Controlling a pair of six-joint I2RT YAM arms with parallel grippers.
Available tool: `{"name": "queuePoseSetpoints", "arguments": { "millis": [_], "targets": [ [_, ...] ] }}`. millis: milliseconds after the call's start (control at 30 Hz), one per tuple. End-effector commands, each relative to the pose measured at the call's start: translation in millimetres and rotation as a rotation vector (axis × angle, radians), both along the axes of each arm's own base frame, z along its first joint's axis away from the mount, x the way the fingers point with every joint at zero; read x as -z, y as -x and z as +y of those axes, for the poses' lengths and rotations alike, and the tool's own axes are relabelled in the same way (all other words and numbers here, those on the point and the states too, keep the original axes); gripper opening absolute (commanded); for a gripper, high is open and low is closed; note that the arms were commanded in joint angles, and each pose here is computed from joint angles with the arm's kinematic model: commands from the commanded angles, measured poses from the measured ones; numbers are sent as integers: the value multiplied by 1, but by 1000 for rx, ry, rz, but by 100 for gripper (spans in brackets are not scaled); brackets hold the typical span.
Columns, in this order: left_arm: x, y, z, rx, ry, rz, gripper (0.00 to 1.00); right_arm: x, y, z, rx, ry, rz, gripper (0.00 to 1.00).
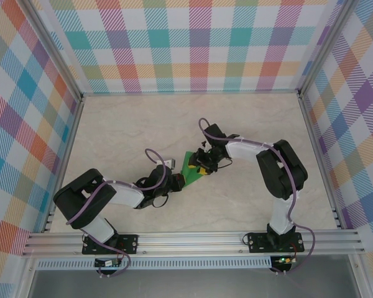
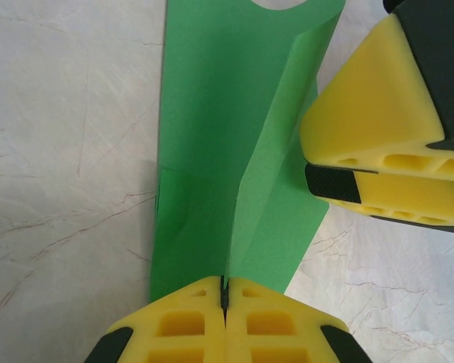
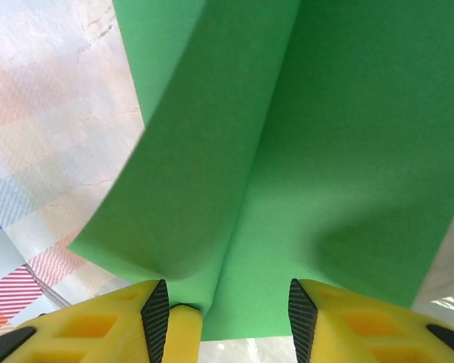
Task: Fold a paper plane with a square sheet of paper (pick it up from the middle)
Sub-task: Fourth fold the wing at the center of the table.
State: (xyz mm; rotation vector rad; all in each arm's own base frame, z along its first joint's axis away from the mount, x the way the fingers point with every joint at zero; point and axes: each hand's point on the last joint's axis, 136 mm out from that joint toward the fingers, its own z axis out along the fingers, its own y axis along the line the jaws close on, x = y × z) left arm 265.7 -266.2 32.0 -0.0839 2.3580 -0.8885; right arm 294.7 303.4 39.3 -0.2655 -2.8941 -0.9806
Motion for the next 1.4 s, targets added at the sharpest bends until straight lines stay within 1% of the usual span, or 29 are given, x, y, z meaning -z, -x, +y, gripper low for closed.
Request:
{"name": "queuePoseSetpoints", "arguments": {
  "millis": [0,400,600,633,767,833,967,1067,1233,1267,1367],
  "targets": [
    [-2,-5,5,-38,31,3,4,-3,-6,11,-41,-28,-25,47],
    [4,-3,2,-26,39,39,6,15,-9,7,-39,33,-6,46],
    [6,-2,3,-24,34,64,13,26,-5,-1,-30,86,25,46],
    [4,-2,4,-27,32,66,15,28,-3,-2,-29,98,31,46],
    [-9,-3,11,-38,15,67,33,36,0,-9,-20,146,56,46],
    [-16,-2,18,-51,-19,70,40,40,1,-12,-18,167,63,44],
    [-27,0,33,-86,-78,69,46,46,4,-16,-21,215,65,43],
    [-35,-2,34,-96,-57,78,46,51,6,-19,-22,248,77,43],
    [-46,-3,12,-11,6,98,32,55,10,-23,-17,284,97,46],
    [-46,-4,8,2,21,105,30,56,10,-24,-13,288,101,46],
    [-46,-7,-5,35,70,123,30,58,11,-26,-6,304,113,47]
  ]
}}
